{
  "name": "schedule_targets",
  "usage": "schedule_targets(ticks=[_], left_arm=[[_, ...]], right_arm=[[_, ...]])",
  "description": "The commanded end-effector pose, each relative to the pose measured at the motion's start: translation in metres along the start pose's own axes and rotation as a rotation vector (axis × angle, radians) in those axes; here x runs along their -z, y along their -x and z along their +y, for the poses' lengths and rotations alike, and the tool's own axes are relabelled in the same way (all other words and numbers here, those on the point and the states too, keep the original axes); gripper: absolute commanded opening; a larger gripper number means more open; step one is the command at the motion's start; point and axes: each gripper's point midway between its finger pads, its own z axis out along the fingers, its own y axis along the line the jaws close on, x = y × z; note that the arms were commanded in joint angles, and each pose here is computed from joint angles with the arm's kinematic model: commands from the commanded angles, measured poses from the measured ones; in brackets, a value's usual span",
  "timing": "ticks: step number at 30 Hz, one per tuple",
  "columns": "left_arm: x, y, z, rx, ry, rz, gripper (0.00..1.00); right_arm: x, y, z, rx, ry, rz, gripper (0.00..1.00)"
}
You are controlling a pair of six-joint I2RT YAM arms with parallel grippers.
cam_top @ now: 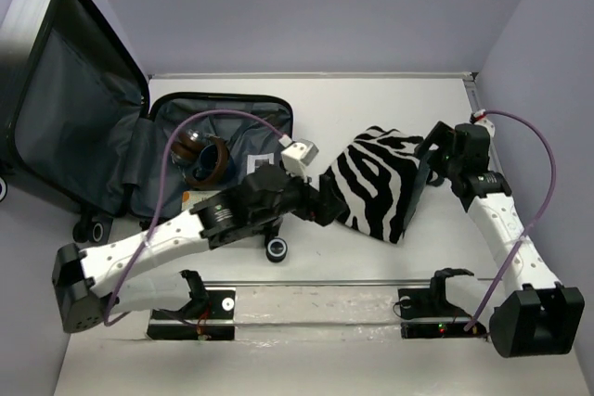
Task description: Pack the luggage
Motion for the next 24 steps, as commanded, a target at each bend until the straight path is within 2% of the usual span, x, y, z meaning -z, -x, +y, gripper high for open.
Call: schedule_targets(ticks=[1, 2, 3, 12, 18, 24], left_arm=[[-0.044, -0.013, 0.025, -0.047, 0.202, -0.002, 0.99], [-0.049, -0.016, 0.028, -0.066, 0.243, -0.008, 0.99], [-0.057, -0.03, 0.041, -0.084, 0.3, 0.037, 0.99], [-0.086, -0.091, 0.1, -0.099, 0.548, 0.16, 0.99], [-0.101, -0.106, 0.123, -0.097, 0.631, 0.175, 0.99], [-0.107, -0.111, 0.145, -0.028, 0.639, 0.18, 0.99]], right_arm=[[-0.013, 0.001, -0.019, -0.047, -0.015, 0.012, 0.98], [-0.016, 0.003, -0.032, -0.072, -0.037, 0.011, 1.0], [-0.018, 0.003, -0.027, -0.078, 0.012, 0.028, 1.0], [-0.046, -0.024, -0.046, -0.171, 0.103, 0.158, 1.0], [-0.063, -0.04, -0.036, -0.22, 0.177, 0.22, 1.0], [-0.068, -0.055, -0.028, -0.228, 0.258, 0.27, 1.0]])
